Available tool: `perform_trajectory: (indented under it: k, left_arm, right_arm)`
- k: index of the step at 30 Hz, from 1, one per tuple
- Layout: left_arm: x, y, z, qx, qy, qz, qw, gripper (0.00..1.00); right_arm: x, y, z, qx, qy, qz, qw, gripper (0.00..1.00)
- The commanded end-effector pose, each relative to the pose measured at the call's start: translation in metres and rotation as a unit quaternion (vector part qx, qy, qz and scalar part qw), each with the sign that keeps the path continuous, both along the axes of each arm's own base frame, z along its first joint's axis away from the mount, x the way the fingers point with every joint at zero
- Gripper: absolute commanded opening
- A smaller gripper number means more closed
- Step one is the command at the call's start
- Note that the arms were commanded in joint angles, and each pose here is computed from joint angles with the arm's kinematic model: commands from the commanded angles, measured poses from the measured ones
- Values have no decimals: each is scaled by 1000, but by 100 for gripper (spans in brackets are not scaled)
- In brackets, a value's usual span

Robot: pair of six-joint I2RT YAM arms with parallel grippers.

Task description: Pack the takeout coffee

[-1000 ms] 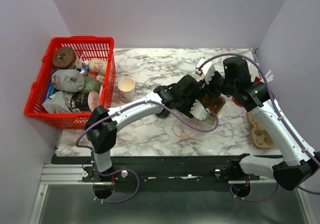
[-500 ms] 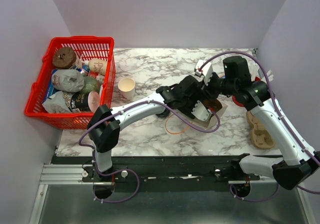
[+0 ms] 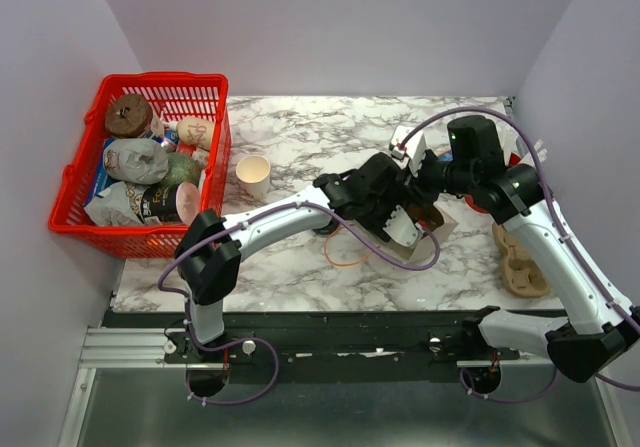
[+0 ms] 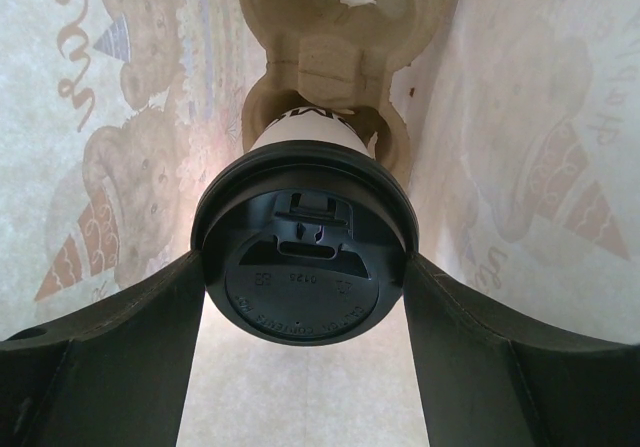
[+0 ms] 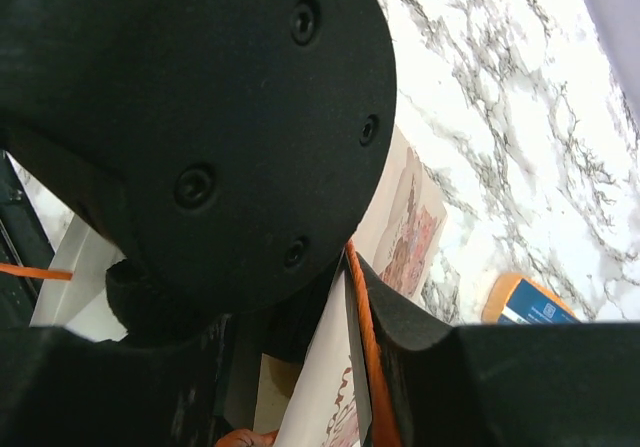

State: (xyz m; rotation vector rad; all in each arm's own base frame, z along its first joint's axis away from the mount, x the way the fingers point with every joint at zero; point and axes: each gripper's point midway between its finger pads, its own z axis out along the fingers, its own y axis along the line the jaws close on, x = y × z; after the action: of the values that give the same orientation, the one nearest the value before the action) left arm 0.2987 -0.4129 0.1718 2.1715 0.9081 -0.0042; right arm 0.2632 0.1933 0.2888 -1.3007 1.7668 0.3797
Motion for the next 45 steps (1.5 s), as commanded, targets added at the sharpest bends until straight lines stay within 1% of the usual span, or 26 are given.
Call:
perform_trajectory:
  k: [1, 4, 10, 14, 23, 24, 28, 34, 39, 45]
  left_arm:
    - [-14, 3, 7, -6, 24, -21, 999, 0]
    - [-24, 6, 9, -14, 48, -37, 998, 0]
    - [-30, 3, 1, -21, 72, -60, 995, 0]
    - [-32, -1, -9, -6, 85, -76, 993, 0]
    - [-19, -11, -25, 0, 71, -74, 995, 0]
    - [-13, -13, -26, -2, 58, -66, 996, 0]
    - [-1, -16, -32, 1, 43, -46, 998, 0]
    - [-1, -21, -39, 11, 36, -59, 998, 0]
    - [-2, -30, -35, 13, 21, -75, 997, 0]
    - [-5, -33, -43, 25, 4, -93, 995, 0]
  right_arm:
    - [-12, -13, 4, -13, -2, -1, 1000, 1]
    - [-15, -20, -2, -28, 0, -5, 1000, 1]
    - [-24, -31, -17, -55, 15, -5, 998, 1]
    - [-28, -38, -19, -65, 15, -14, 998, 1]
    - [-34, -45, -29, -74, 15, -18, 997, 1]
    - [-35, -45, -28, -72, 14, -18, 997, 0]
    - [-38, -43, -26, -67, 17, -11, 998, 1]
    - [-37, -37, -24, -60, 22, -4, 998, 1]
    - [-28, -30, -19, -27, 35, -36, 998, 1]
    - [-29, -13, -5, 19, 56, -29, 998, 0]
